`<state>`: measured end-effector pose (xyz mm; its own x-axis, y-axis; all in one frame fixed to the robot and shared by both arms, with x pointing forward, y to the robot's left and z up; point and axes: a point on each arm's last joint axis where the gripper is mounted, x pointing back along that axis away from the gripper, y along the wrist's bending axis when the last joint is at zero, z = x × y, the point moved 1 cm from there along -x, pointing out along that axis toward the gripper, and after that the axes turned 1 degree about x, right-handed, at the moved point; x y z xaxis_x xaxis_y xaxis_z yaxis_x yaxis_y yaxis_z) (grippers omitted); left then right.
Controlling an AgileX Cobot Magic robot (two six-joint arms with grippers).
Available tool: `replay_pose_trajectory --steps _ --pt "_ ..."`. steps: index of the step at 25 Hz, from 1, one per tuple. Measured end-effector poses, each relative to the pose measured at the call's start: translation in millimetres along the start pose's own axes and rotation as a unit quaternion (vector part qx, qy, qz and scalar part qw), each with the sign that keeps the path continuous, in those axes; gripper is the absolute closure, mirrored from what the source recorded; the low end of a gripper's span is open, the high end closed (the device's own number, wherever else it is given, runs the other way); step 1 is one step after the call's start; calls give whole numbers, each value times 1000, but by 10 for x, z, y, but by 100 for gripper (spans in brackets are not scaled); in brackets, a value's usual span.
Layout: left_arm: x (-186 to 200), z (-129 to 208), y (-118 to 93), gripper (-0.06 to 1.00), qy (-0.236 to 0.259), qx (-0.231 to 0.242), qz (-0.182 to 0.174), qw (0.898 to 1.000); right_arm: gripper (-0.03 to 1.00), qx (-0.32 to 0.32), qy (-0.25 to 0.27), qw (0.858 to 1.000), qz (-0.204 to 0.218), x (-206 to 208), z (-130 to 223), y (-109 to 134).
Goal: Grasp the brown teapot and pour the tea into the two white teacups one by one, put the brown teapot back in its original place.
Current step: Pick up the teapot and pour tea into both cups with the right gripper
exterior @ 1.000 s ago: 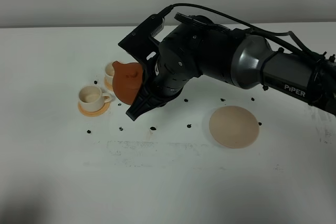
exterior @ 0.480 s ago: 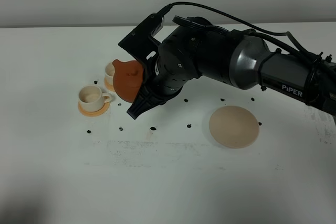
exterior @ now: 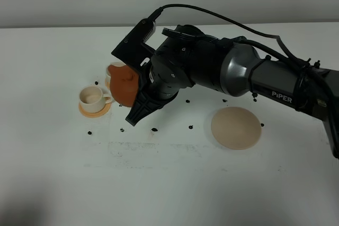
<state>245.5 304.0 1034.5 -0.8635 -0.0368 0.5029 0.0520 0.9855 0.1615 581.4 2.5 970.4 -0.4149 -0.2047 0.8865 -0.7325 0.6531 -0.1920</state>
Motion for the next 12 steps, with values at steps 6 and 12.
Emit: replay_pose_trajectory --steps 6,12 --pt "0 0 0 44 0 0 0 1000 88 3 22 1000 3 -100 -22 -3" --pt "0 0 0 44 0 0 0 1000 88 -3 45 999 7 -120 -141 -41"
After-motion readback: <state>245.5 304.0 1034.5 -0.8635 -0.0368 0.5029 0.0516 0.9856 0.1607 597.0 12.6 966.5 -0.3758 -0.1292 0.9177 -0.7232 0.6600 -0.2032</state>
